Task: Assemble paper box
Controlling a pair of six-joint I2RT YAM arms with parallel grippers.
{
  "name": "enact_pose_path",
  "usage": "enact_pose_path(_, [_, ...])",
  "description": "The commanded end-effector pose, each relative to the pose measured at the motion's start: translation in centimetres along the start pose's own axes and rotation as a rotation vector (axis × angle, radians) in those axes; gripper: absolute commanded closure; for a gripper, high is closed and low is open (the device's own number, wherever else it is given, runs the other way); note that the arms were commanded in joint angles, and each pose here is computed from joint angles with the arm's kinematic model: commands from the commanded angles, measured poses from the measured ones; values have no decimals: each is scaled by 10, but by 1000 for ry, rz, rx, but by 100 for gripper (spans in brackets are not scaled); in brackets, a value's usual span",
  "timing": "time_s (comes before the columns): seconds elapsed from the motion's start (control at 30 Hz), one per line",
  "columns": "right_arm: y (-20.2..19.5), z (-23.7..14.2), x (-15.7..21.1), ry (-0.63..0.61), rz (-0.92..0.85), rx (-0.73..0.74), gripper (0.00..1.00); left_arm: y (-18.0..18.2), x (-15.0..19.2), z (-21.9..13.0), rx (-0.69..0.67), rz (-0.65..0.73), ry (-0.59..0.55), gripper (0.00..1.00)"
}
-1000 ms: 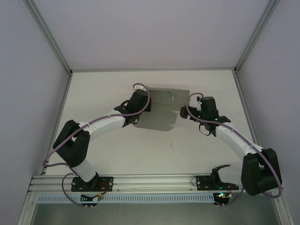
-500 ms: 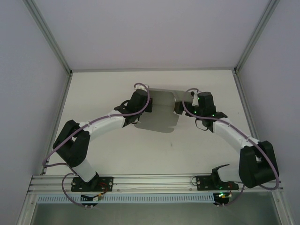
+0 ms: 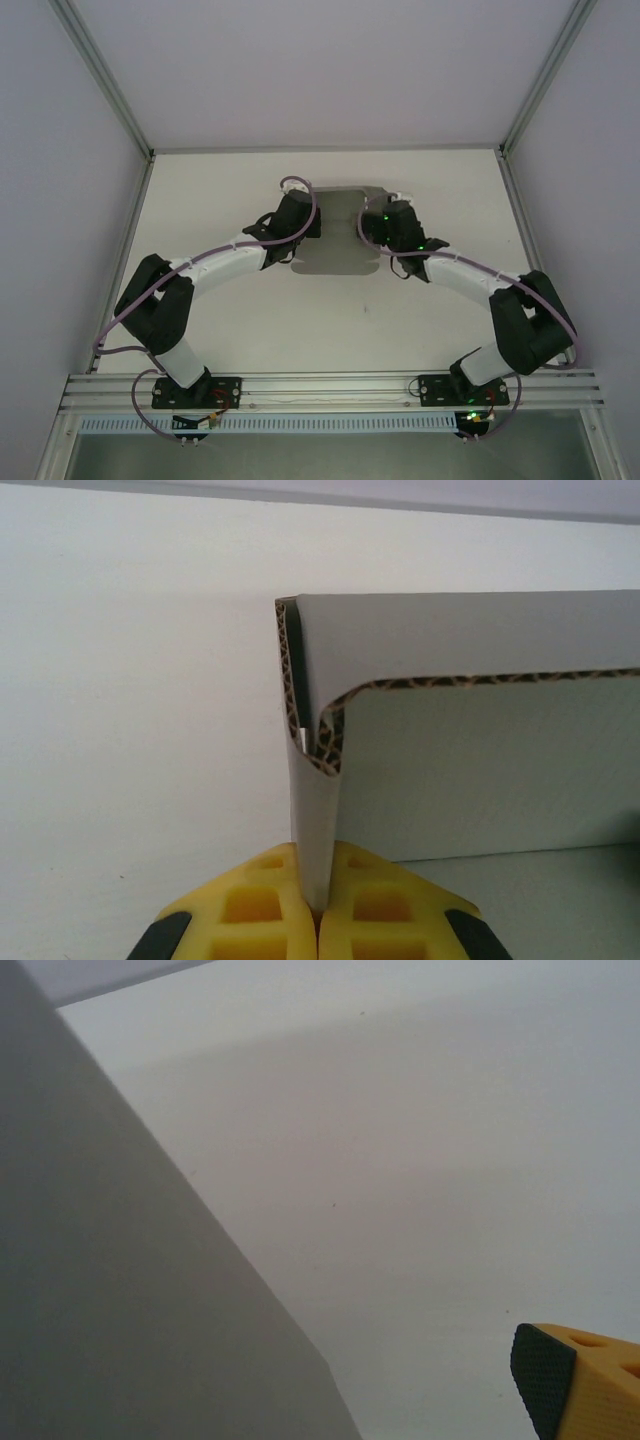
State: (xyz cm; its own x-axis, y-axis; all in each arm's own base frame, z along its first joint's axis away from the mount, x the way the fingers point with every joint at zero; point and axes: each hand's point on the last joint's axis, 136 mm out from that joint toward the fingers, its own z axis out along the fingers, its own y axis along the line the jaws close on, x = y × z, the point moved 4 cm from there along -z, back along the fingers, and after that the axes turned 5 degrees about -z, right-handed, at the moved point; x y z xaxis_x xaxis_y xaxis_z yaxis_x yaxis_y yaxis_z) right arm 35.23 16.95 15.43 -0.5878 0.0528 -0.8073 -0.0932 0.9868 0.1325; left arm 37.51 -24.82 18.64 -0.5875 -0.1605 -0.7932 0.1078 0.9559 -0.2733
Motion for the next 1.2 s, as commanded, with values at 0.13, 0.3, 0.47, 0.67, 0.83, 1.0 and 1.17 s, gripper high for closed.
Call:
enact_pose_path(0.13, [5,1,-13,-106,-40,170,0,-29,-18,-8,127,-58,-50,100])
enact_pose_path(0.3, [0,-10,-13,-112,-72,168,0,-16,-9,4,61,-10,-83,100])
enact_pose_path(0.47, [-14,-27,-3,-47,-132,123,0,-2,11,29,13,47,-86,100])
enact_pose_path(0.67, [-52,-49,6,7,-13,51,0,9,33,45,-4,79,-111,100])
enact_pose_path(0.83, [-60,-53,-15,1,16,8,0,12,47,52,-27,134,-120,100])
enact_pose_path(1.0, [-40,-32,-44,48,2,-68,0,9,58,56,-10,143,-135,100])
enact_pose_path(1.17, [-5,4,-58,155,-10,-237,0,8,69,61,16,145,-152,100])
